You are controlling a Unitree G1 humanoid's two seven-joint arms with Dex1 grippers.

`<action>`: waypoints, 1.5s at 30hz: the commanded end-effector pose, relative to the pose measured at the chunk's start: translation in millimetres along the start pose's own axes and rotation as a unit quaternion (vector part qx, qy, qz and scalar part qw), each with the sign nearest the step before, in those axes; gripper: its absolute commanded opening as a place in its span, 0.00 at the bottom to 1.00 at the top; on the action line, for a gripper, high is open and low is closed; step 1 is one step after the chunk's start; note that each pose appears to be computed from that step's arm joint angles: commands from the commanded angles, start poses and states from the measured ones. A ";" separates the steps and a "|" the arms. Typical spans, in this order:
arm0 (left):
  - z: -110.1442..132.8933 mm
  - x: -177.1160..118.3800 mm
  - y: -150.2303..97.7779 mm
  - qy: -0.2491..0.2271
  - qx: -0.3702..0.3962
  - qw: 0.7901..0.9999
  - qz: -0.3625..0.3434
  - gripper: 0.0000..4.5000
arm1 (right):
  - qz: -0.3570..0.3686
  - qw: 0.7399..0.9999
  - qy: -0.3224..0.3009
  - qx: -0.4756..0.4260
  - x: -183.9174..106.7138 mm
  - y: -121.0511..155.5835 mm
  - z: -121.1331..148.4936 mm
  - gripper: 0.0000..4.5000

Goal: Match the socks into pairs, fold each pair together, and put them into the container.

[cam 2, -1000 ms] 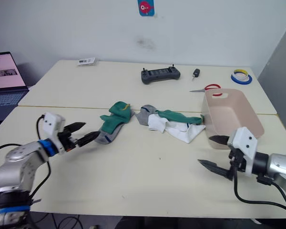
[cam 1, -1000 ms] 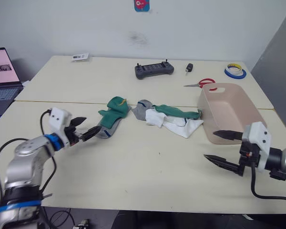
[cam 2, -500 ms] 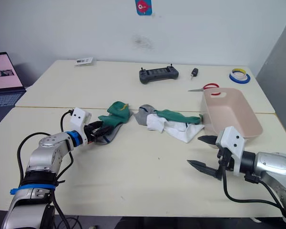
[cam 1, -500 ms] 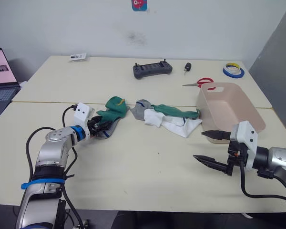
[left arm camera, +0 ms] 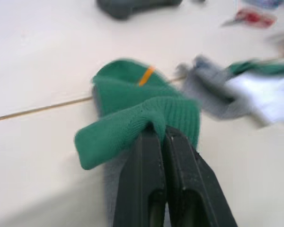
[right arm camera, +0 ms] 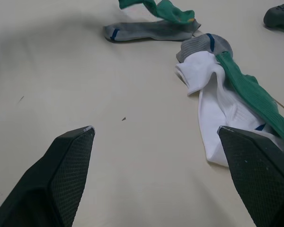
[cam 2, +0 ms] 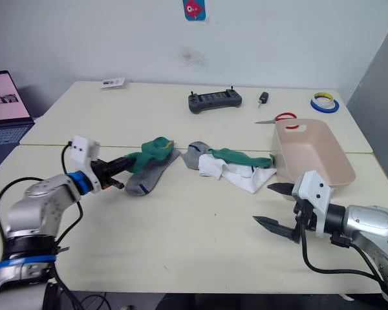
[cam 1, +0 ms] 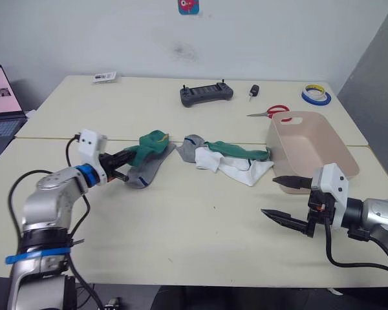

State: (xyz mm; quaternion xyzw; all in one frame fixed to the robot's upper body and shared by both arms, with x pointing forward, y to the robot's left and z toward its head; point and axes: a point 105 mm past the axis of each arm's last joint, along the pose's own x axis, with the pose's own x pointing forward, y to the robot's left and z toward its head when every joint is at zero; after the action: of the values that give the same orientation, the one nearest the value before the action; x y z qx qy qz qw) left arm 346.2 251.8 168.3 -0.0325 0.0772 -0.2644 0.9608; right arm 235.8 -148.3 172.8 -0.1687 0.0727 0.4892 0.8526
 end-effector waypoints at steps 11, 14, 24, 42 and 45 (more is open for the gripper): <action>-80.2 -20.2 -163.2 0.121 -0.240 0.944 -0.190 0.00 | 0.023 0.999 0.001 -0.023 0.2 -0.1 6.3 1.00; -80.2 -9.3 -178.7 0.113 -0.258 0.937 -0.207 0.00 | 0.026 0.999 0.004 -0.023 -0.2 1.4 7.1 1.00; -67.0 -21.6 -193.1 0.120 -0.162 0.941 -0.272 0.50 | 0.031 0.999 0.013 -0.028 -2.7 3.4 7.7 1.00; -20.3 34.5 -62.0 0.126 0.145 0.965 -0.176 1.00 | 0.040 0.999 -0.001 -0.025 4.1 14.4 11.9 1.00; -31.3 53.2 -63.9 0.141 0.150 0.958 -0.201 1.00 | 0.039 0.999 0.000 -0.023 4.3 16.7 11.2 1.00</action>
State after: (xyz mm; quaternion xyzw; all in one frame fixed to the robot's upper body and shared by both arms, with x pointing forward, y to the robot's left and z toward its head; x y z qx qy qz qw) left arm 350.1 171.7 134.5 0.1146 0.1711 -0.4505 0.8687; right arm 227.5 -138.6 171.2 -0.1808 0.0864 0.5163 0.8326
